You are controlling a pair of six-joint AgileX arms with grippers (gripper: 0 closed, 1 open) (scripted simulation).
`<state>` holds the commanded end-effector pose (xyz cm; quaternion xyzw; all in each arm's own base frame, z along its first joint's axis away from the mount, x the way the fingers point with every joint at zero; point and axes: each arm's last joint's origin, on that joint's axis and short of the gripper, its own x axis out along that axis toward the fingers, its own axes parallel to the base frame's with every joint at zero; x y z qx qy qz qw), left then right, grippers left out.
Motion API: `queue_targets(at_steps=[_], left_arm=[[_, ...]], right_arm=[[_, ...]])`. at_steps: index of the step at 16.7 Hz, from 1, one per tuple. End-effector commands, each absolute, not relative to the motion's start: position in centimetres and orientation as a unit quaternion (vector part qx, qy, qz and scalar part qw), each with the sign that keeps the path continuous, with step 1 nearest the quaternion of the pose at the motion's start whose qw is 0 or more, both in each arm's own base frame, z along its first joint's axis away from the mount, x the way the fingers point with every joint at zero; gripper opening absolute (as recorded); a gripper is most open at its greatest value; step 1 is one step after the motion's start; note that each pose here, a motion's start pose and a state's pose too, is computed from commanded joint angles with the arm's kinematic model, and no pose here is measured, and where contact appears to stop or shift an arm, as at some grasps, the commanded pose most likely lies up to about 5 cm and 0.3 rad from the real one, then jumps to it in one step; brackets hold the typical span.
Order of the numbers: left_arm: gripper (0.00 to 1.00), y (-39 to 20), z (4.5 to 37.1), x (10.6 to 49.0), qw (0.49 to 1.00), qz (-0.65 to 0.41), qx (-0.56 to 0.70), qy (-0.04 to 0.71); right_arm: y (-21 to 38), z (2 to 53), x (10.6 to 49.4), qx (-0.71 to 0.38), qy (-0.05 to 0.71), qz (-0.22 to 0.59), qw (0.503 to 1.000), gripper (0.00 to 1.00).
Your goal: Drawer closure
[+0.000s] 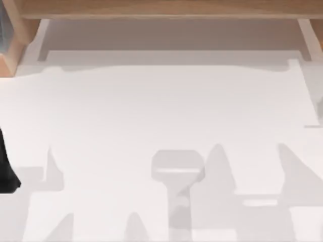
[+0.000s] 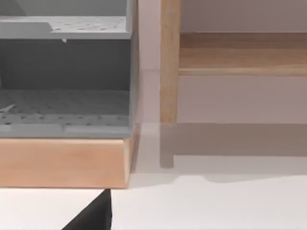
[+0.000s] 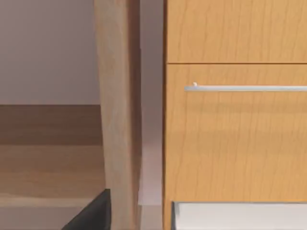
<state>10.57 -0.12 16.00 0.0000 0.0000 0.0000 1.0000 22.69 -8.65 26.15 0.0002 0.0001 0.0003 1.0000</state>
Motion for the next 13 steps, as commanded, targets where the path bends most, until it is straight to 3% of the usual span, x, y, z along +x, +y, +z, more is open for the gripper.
queue_targets(at_steps=[8, 13], left_arm=[[1.0, -0.1, 16.0, 10.6, 1.0, 0.0, 0.0, 0.0], [1.0, -0.1, 16.0, 10.6, 1.0, 0.0, 0.0, 0.0]], right_arm=[[-8.9, 25.9, 22.9, -0.003, 0.003, -0.001, 1.0, 1.0], [-10.6, 22.8, 23.2, -0.08, 0.024, -0.012, 0.996, 1.0]])
